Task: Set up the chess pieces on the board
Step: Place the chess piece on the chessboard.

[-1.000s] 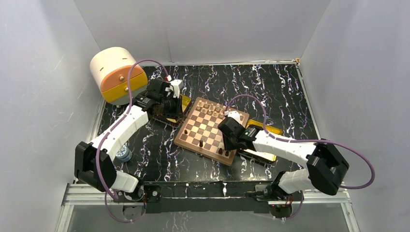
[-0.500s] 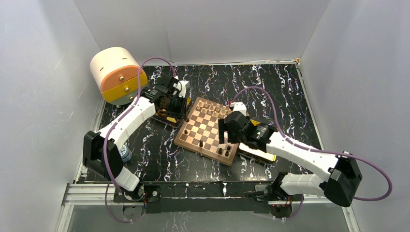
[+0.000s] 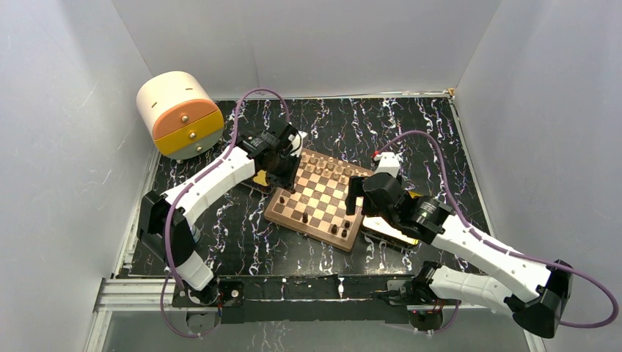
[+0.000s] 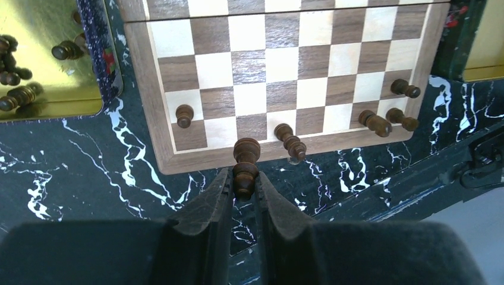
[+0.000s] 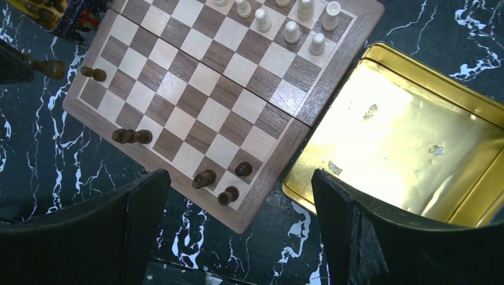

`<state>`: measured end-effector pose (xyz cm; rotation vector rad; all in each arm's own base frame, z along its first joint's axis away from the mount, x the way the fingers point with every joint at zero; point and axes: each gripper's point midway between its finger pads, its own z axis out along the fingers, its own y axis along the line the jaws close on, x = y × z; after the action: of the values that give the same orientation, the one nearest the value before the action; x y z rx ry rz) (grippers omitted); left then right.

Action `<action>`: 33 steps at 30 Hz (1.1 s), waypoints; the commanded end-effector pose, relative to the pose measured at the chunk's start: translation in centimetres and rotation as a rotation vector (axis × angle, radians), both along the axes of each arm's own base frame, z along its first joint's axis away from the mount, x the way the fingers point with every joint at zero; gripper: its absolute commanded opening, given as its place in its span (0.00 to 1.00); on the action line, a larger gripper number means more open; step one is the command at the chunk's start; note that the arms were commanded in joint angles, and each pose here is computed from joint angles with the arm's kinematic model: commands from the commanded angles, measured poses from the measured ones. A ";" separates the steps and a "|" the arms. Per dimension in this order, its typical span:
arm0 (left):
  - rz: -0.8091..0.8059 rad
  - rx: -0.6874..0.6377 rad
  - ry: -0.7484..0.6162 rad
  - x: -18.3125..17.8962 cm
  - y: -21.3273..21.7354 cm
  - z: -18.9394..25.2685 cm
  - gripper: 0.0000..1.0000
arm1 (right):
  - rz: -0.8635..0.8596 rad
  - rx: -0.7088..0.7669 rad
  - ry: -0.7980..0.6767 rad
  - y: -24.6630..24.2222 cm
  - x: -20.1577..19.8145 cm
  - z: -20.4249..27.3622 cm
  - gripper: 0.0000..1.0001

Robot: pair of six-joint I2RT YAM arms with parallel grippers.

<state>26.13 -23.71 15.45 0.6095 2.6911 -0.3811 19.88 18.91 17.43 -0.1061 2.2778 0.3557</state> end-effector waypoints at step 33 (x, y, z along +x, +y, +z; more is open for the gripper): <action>-0.038 0.211 0.088 -3.6 -1.0 -7.4 0.05 | -0.081 -0.015 -0.101 -2.7 0.5 2.6 0.99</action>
<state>22.57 -24.90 8.25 0.7191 2.8321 -0.1625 19.66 15.97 18.40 -0.0701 2.2347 0.2651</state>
